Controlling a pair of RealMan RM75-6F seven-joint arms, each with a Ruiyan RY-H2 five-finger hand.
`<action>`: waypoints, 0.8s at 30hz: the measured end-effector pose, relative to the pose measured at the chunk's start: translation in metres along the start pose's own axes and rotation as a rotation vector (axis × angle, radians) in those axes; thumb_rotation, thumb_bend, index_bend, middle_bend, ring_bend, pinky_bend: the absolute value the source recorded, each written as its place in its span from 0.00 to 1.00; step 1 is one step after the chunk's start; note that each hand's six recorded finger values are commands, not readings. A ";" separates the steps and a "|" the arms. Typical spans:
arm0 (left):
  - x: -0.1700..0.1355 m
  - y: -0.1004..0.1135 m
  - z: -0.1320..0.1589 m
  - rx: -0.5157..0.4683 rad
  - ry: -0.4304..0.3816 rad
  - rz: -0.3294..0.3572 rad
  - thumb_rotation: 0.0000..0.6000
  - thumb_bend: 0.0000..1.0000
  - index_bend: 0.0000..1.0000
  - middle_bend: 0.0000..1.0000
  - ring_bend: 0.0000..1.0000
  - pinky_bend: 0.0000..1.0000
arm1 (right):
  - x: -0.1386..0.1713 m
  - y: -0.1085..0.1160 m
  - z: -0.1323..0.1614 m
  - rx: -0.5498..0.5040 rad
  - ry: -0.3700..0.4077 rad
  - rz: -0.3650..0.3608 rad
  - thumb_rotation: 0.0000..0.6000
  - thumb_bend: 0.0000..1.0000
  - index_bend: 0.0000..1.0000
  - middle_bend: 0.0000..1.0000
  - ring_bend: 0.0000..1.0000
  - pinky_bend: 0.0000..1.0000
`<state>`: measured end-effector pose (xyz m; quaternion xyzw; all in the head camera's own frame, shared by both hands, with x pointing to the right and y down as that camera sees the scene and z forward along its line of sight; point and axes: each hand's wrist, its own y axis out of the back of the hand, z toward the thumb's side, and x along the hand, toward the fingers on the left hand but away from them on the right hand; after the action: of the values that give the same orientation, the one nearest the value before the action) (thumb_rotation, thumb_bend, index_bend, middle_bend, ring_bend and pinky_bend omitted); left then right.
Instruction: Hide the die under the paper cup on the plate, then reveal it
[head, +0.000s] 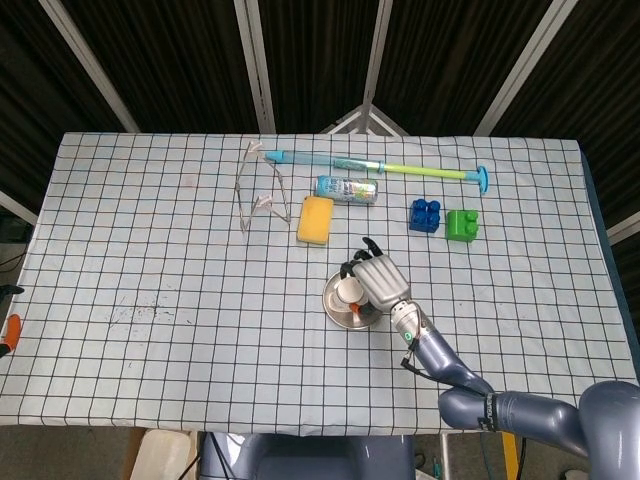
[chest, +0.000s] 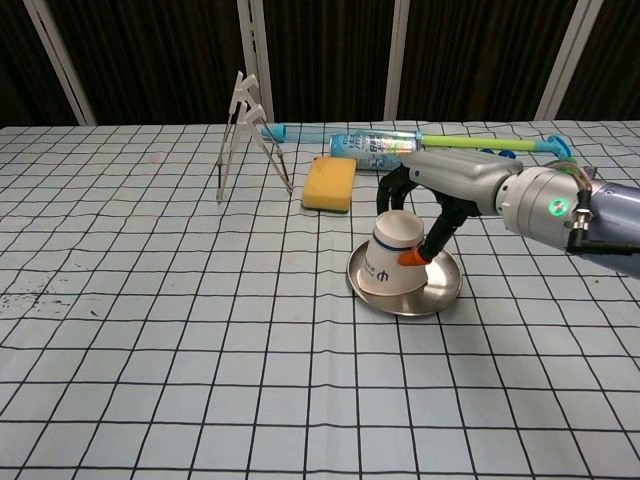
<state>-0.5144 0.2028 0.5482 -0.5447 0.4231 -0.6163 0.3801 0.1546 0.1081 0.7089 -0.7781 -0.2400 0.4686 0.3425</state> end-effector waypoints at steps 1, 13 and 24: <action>0.000 0.000 0.000 0.001 0.001 0.000 1.00 0.70 0.32 0.00 0.00 0.12 | -0.001 0.000 -0.001 0.000 -0.002 -0.001 1.00 0.35 0.54 0.50 0.25 0.00; 0.000 -0.003 0.003 0.007 -0.005 -0.010 1.00 0.70 0.32 0.00 0.00 0.12 | 0.003 0.014 -0.019 0.020 -0.020 -0.052 1.00 0.35 0.54 0.50 0.25 0.00; 0.001 -0.003 0.003 0.010 -0.003 -0.011 1.00 0.70 0.32 0.00 0.00 0.12 | 0.016 0.015 -0.035 0.036 -0.047 -0.044 1.00 0.35 0.54 0.50 0.25 0.00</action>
<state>-0.5116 0.2031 0.5519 -0.5461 0.4162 -0.6198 0.3801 0.1937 0.0986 0.7004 -0.7552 -0.2565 0.4834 0.3609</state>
